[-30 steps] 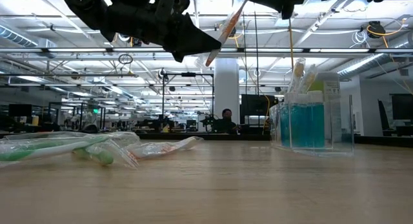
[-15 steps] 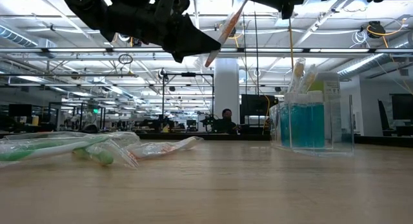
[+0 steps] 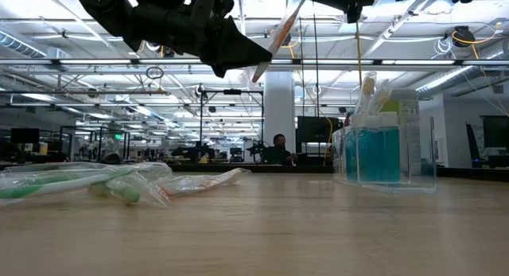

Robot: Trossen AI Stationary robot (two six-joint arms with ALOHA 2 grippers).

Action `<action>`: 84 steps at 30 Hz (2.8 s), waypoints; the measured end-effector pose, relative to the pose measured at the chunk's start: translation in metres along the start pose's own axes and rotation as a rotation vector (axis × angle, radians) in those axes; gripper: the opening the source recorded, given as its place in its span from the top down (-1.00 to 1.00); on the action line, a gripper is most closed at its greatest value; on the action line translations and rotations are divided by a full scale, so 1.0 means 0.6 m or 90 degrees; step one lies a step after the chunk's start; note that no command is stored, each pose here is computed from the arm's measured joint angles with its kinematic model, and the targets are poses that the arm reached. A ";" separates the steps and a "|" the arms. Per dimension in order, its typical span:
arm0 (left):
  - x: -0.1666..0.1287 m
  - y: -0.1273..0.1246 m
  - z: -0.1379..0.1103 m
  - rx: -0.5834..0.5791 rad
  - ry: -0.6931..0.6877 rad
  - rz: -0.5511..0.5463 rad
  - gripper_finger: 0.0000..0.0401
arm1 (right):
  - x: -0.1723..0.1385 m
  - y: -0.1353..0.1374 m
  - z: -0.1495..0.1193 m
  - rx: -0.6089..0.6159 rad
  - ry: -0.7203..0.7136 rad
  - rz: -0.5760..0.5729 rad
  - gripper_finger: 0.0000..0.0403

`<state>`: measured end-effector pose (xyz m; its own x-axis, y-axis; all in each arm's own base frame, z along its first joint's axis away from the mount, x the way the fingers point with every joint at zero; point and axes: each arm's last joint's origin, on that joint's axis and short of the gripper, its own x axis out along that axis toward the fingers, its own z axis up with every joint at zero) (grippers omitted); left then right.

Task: Pick & Place toothbrushing station
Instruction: Put the orange toothbrush into the top of the transparent organizer

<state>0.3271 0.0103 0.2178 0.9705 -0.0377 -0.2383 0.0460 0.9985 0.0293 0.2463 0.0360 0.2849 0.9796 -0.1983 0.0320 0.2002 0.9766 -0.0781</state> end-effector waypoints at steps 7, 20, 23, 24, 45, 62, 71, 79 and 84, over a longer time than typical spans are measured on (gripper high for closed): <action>-0.003 -0.013 0.010 -0.040 -0.015 0.010 0.35 | 0.000 0.000 0.000 0.000 0.000 -0.001 0.70; -0.018 -0.029 0.029 -0.018 -0.024 0.000 -0.40 | -0.053 -0.028 0.035 0.015 0.006 -0.053 0.70; -0.017 -0.028 0.023 -0.019 0.000 0.020 -0.44 | -0.077 -0.039 0.042 0.037 0.024 -0.052 0.71; -0.017 -0.027 0.022 -0.019 0.002 0.026 -0.45 | -0.085 -0.042 0.043 0.046 0.030 -0.052 0.72; -0.018 -0.026 0.019 -0.028 0.014 0.045 -0.42 | -0.114 -0.056 -0.004 0.092 0.214 -0.154 0.80; -0.017 -0.026 0.019 -0.028 0.014 0.045 -0.41 | -0.100 -0.046 -0.099 0.138 0.184 -0.192 0.81; -0.018 -0.026 0.018 -0.029 0.015 0.045 -0.41 | -0.107 -0.046 -0.126 0.142 0.192 -0.193 0.81; -0.018 -0.026 0.018 -0.029 0.015 0.045 -0.41 | -0.107 -0.046 -0.126 0.142 0.192 -0.192 0.74; -0.018 -0.026 0.018 -0.029 0.016 0.045 -0.41 | -0.107 -0.046 -0.127 0.142 0.192 -0.192 0.69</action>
<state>0.3188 -0.0052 0.2306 0.9647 0.0335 -0.2611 -0.0342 0.9994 0.0021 0.1789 0.0154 0.2093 0.8456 -0.4586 -0.2732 0.5006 0.8590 0.1074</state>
